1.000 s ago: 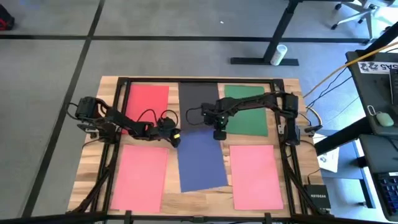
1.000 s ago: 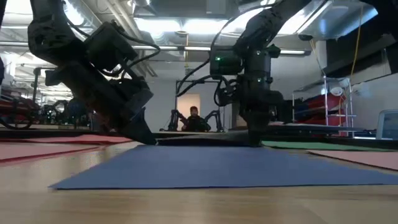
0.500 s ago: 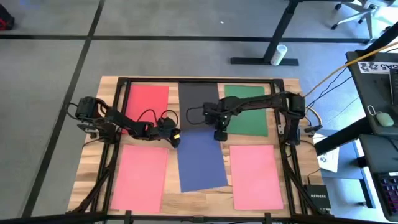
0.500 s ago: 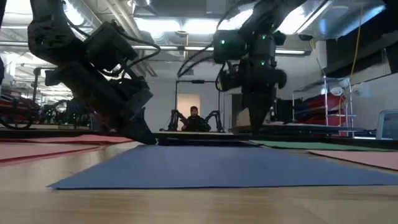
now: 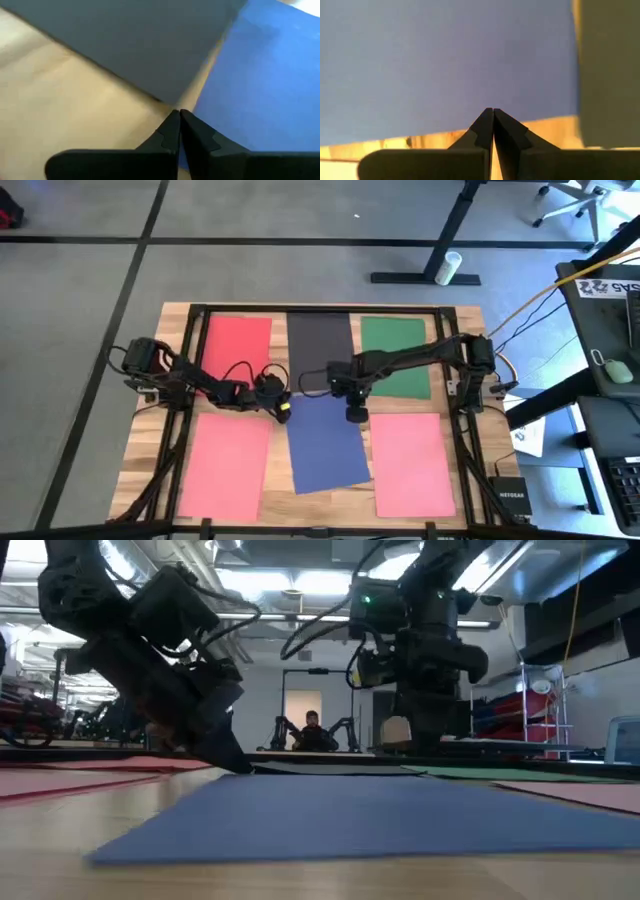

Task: Organize paper
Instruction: Adjust the blue paper

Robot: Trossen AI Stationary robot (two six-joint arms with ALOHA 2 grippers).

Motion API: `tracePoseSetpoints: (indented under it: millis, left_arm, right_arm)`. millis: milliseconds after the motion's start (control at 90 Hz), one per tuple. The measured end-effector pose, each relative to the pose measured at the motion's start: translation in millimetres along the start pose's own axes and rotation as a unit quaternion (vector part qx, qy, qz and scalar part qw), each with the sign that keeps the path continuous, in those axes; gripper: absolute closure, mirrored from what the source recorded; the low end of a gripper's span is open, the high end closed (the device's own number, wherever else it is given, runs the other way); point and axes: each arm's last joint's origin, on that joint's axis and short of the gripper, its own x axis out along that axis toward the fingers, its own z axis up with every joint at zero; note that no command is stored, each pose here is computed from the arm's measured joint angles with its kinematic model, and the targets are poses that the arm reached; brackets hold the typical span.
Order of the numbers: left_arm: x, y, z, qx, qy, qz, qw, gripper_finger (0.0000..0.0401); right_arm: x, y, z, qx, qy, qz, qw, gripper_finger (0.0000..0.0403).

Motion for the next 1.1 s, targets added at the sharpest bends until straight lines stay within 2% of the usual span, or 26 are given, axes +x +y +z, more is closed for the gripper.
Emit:
tracePoseSetpoints:
  millis: [67,156,389,511,622,811,989,1100]
  left_arm:
    - [-7.4,-11.2,1.6,0.011,0.008,-0.042,0.999,0.0401]
    - [-19.9,-26.7,10.9,0.019,-0.017,-0.084,0.996,0.0401]
    - [-43.5,-39.4,19.0,0.036,-0.046,-0.107,0.993,0.0401]
    - [-43.3,-35.4,14.8,0.036,-0.031,-0.083,0.995,0.0401]
    - [-46.6,-44.5,11.8,0.041,-0.009,-0.134,0.99,0.0401]
    - [-52.7,-70.2,-8.9,0.104,0.038,-0.198,0.974,0.0401]
    - [-43.4,-72.1,-31.7,0.127,0.109,-0.156,0.974,0.0401]
    - [-35.3,-70.2,-33.8,0.124,0.118,-0.137,0.976,0.0401]
  right_arm:
    - [7.3,3.9,-1.1,0.003,-0.015,0.003,1.0,0.0403]
    - [15.4,9.6,-5.8,0.004,-0.016,0.013,1.0,0.0403]
    - [22.5,25.1,-10.0,0.004,-0.012,0.027,1.0,0.0403]
    - [20.0,28.1,-5.5,-0.002,-0.025,0.028,0.999,0.0403]
    - [12.6,27.7,1.5,-0.006,-0.042,0.016,0.999,0.0403]
    - [4.3,24.7,8.8,-0.023,-0.051,0.001,0.998,0.0403]
    - [3.3,26.2,9.6,-0.031,-0.051,0.013,0.998,0.0403]
    - [4.9,25.7,7.5,-0.03,-0.046,0.013,0.998,0.0403]
